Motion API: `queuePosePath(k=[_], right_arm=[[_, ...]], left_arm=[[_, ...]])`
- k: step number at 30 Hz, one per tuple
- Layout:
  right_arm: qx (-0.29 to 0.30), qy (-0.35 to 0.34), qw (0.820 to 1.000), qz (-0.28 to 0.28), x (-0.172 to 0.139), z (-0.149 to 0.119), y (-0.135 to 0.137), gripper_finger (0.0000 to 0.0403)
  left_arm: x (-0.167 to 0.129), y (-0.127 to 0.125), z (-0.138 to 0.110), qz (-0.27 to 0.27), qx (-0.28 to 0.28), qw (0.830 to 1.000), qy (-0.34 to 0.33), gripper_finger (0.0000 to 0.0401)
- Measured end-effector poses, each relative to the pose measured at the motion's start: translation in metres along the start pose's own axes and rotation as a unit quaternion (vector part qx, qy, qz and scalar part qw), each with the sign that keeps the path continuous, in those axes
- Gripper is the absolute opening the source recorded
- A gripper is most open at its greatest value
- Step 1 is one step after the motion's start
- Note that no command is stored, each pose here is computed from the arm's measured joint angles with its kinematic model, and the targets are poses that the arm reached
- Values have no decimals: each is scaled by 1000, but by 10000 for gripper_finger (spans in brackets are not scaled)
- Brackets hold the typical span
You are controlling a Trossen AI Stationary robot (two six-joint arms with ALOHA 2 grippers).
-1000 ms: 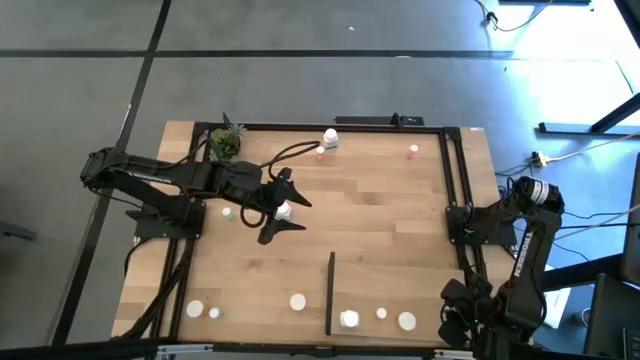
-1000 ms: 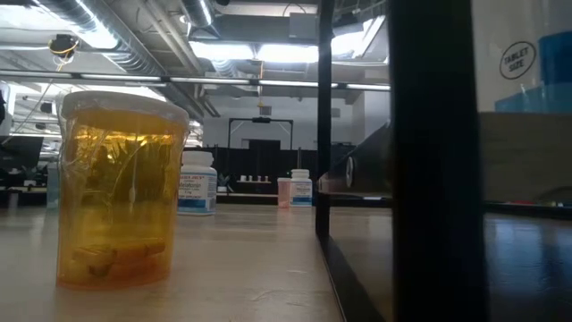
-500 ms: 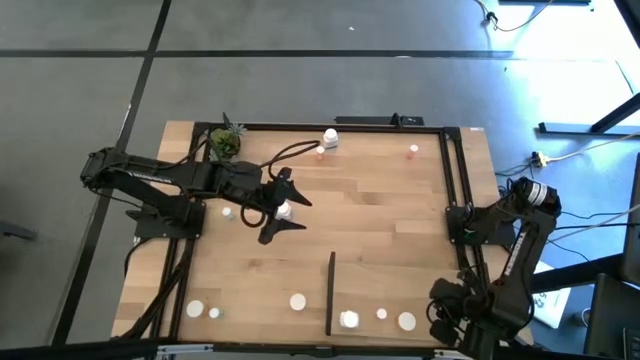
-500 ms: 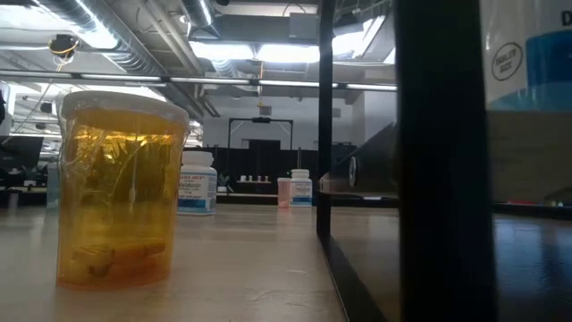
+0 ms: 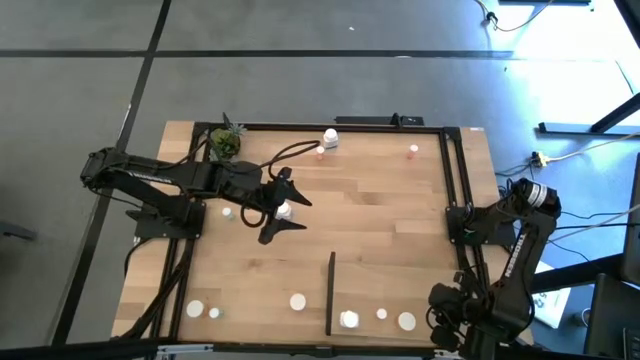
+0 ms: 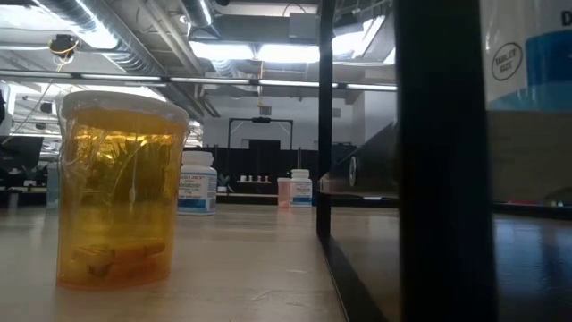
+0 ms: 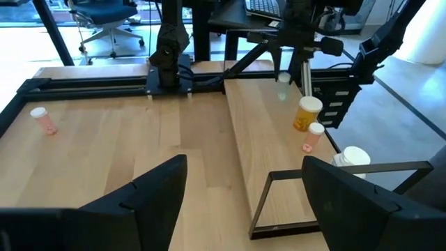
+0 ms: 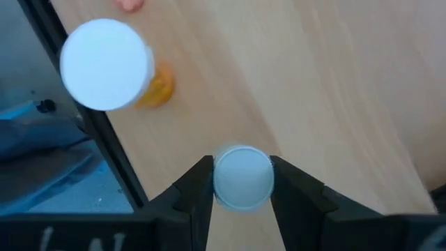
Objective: Pick and place medicine bottles onto shelf by color
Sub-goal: Put the top right blue pill bottle on the shelf
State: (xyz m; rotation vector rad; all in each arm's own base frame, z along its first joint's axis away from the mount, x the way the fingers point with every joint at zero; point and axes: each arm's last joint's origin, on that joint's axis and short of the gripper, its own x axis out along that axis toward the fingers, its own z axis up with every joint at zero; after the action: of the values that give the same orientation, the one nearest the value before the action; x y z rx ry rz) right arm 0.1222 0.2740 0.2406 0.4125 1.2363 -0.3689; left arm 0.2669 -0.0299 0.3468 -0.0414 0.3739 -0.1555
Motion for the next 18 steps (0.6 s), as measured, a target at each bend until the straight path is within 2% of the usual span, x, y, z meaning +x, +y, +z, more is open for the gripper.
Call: queuePosePath(k=[3, 7, 18], right_arm=[[-25, 10, 999, 16, 7, -5, 8, 129], [-51, 40, 998, 3, 14, -9, 11, 129], [-54, 38, 998, -3, 15, -9, 10, 129]], left_arm=[[0, 0, 0, 0, 0, 1000, 1, 277], [0, 0, 0, 0, 0, 1000, 1, 277], [0, 0, 0, 1, -1, 1000, 1, 277]])
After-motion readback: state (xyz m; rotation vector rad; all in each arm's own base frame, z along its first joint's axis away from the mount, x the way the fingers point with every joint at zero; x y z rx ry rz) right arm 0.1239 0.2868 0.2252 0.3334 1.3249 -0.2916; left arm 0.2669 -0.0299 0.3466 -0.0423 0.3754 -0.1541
